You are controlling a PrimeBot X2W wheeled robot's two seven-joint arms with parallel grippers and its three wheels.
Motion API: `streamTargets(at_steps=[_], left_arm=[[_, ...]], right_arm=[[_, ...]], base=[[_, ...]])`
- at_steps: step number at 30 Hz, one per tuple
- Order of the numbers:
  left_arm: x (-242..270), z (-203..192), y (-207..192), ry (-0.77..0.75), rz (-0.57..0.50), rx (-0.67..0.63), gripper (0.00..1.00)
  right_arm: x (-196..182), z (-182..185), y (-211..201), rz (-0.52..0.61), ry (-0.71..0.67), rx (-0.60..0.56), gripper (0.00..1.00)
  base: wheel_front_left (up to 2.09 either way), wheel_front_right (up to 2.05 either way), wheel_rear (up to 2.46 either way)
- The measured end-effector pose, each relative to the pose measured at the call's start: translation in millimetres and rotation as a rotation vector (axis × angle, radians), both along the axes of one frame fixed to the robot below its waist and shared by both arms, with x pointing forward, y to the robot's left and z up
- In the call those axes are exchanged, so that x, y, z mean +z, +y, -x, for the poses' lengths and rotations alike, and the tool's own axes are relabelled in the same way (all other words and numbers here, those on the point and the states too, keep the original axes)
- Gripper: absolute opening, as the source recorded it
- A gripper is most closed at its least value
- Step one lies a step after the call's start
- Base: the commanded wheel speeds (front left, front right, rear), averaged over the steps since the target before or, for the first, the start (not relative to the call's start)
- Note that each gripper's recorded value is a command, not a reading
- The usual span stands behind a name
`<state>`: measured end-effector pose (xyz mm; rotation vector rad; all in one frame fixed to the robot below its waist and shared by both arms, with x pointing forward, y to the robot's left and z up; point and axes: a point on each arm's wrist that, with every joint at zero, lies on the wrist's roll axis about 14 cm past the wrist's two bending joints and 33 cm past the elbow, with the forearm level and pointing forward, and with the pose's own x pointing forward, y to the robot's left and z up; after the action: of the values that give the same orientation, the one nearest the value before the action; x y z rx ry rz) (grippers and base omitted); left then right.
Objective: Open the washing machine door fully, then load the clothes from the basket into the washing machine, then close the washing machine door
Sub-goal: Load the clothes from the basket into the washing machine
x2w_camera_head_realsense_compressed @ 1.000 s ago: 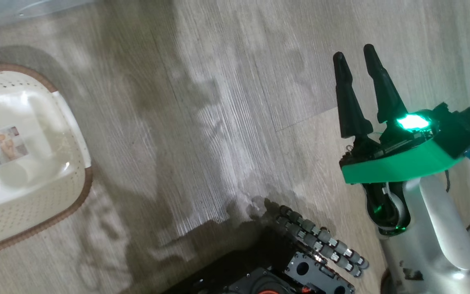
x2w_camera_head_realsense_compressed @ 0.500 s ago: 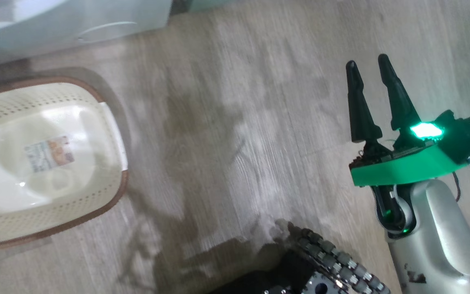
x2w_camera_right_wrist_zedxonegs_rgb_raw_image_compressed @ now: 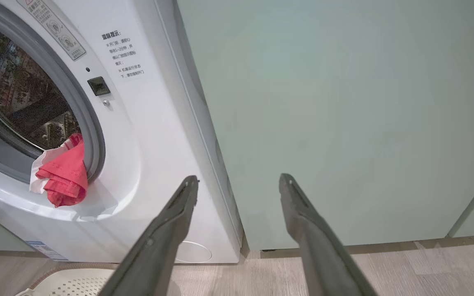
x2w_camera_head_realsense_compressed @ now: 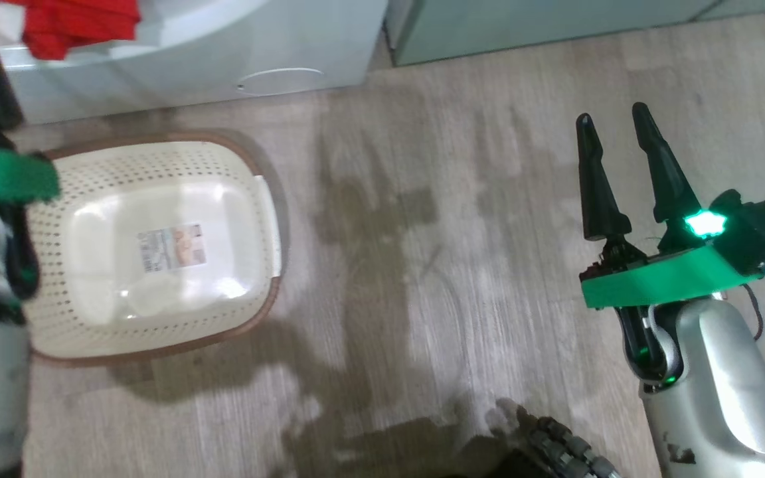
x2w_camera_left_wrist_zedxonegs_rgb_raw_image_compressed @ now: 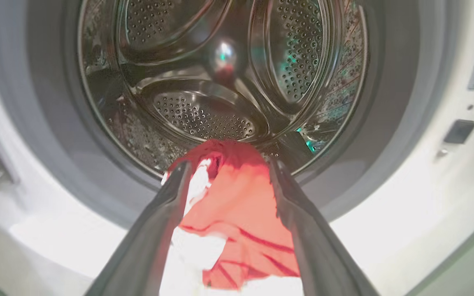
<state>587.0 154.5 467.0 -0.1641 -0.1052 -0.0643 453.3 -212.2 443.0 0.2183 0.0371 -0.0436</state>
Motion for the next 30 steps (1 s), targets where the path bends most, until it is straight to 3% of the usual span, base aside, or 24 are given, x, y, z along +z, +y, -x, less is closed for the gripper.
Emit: streamTargets(at_steps=[15, 30], left_arm=[[-9, 94, 5, 0.106, 0.013, 0.042, 1.0], [-6, 127, 17, 0.129, -0.02, 0.061, 1.0]], right_arm=[[15, 3, 23, 0.007, -0.025, 0.062, 1.0], [21, 11, 34, 0.001, -0.022, 0.094, 1.0]], base=[[0.0, 0.0, 0.0], [0.0, 0.0, 0.0]])
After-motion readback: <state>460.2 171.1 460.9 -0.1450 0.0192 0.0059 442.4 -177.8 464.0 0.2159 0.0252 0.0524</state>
